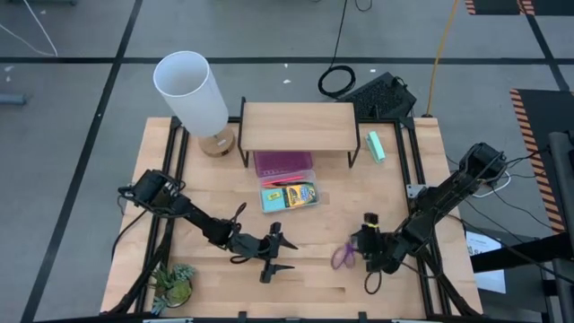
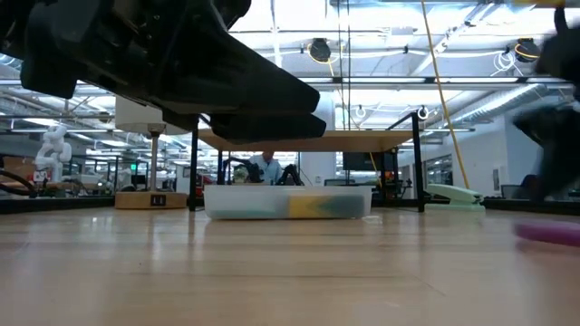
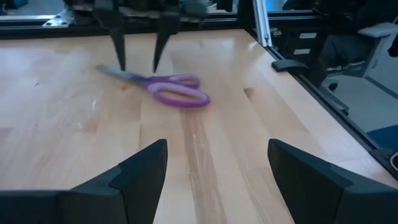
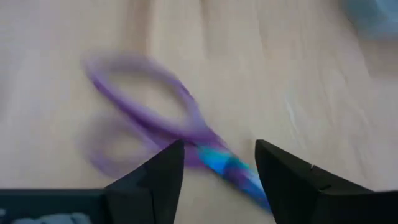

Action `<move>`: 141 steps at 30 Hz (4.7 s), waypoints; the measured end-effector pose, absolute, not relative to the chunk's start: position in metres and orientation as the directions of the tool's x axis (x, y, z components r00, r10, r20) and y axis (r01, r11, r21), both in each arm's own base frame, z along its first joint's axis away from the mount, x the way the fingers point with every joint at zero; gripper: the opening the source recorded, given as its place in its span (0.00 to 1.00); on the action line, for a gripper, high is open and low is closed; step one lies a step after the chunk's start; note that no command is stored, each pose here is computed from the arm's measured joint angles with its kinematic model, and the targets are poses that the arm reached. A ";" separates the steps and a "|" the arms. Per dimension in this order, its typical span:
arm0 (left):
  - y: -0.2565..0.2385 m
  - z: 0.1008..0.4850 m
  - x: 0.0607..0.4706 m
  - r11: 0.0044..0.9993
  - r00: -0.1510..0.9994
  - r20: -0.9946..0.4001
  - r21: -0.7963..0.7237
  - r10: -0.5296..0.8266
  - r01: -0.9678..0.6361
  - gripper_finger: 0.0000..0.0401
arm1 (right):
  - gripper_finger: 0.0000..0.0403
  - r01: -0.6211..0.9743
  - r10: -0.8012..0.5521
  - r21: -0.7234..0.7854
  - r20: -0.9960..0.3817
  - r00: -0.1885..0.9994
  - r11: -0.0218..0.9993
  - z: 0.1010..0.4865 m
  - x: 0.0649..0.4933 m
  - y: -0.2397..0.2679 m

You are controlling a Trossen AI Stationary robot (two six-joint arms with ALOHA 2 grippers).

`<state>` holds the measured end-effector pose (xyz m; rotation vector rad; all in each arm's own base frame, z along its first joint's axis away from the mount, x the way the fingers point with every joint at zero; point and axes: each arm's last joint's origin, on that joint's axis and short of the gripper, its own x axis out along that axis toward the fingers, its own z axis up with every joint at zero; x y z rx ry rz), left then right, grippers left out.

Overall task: Pack school essentials
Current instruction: Put the violet scissors into the violet supply box

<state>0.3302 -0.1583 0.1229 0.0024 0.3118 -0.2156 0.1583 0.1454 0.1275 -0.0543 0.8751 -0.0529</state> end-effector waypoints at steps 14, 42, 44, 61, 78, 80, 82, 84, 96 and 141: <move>-0.157 0.123 0.331 0.978 0.931 -0.301 -0.032 -0.207 0.208 0.70 | 0.64 -0.097 -0.075 -0.182 -0.753 0.654 0.979 0.131 0.171 0.137; -0.163 0.123 0.328 0.973 0.927 -0.301 -0.021 -0.223 0.228 0.70 | 0.66 -0.026 -0.008 -0.040 -0.674 0.739 0.999 0.096 0.190 0.166; -0.163 0.123 0.328 0.973 0.928 -0.300 -0.012 -0.222 0.229 0.70 | 0.66 -0.051 0.021 -0.029 -0.633 0.774 0.998 0.099 0.200 0.172; -0.163 0.124 0.328 0.974 0.929 -0.298 -0.004 -0.218 0.227 0.70 | 0.66 -0.251 -0.078 -0.265 -0.816 0.573 0.931 0.123 0.223 0.148; -0.163 0.123 0.328 0.974 0.929 -0.301 -0.001 -0.218 0.228 0.70 | 0.42 -0.263 0.064 -0.069 -0.884 0.464 0.962 0.114 0.241 0.118; -0.163 0.123 0.328 0.974 0.929 -0.301 -0.001 -0.218 0.228 0.70 | 0.37 -0.244 0.074 -0.044 -0.887 0.457 0.969 0.111 0.240 0.115; -0.163 0.123 0.328 0.974 0.929 -0.300 -0.001 -0.217 0.228 0.70 | 0.33 -0.210 0.068 -0.032 -0.890 0.451 0.977 0.108 0.238 0.112; -0.163 0.123 0.328 0.974 0.929 -0.300 -0.001 -0.217 0.227 0.70 | 0.28 -0.172 0.062 -0.021 -0.886 0.459 0.985 0.104 0.235 0.110; -0.156 0.197 0.300 0.981 0.950 -0.297 0.131 -0.099 0.143 0.70 | 0.14 -0.122 0.082 0.013 -0.812 0.577 0.992 0.125 0.243 0.103; -0.029 0.236 0.280 0.839 0.746 -0.420 0.422 0.517 -0.344 0.70 | 0.16 0.195 -0.131 0.015 -0.689 0.713 0.981 0.152 0.362 -0.030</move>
